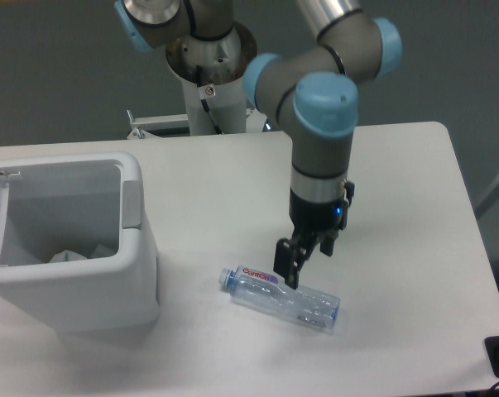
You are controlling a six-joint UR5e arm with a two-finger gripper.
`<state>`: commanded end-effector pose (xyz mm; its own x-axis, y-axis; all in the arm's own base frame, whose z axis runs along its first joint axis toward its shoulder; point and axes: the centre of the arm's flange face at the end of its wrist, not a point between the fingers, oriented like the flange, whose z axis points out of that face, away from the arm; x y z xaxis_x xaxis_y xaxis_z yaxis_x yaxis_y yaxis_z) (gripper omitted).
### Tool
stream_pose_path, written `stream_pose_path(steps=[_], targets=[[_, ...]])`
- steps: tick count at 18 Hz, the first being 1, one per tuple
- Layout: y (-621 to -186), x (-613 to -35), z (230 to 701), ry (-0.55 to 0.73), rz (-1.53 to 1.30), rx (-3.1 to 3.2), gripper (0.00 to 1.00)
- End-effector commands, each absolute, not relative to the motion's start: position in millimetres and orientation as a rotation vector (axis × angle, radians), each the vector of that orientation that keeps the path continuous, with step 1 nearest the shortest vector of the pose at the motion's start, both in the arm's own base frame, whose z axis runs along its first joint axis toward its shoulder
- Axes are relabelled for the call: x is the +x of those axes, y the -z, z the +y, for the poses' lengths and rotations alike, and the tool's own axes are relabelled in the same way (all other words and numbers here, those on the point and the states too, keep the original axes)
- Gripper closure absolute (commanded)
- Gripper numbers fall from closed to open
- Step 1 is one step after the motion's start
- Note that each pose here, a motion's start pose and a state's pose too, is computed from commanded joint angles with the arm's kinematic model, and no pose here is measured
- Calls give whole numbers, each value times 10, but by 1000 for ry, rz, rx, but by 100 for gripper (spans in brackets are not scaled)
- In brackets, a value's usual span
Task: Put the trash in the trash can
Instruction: 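Move the open gripper back down to the clear plastic bottle, then grip the bottle and rotate it to align with the gripper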
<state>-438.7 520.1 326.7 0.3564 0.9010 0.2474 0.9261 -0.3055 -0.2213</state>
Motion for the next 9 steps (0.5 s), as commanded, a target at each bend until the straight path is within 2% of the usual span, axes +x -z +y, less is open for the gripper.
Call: stream_pose_path(steps=[6,9], targets=[[-2790,-4494,5303,66,-1678,-2354,0],[-2468,-4517,5334,0,-1715,-2404,0]])
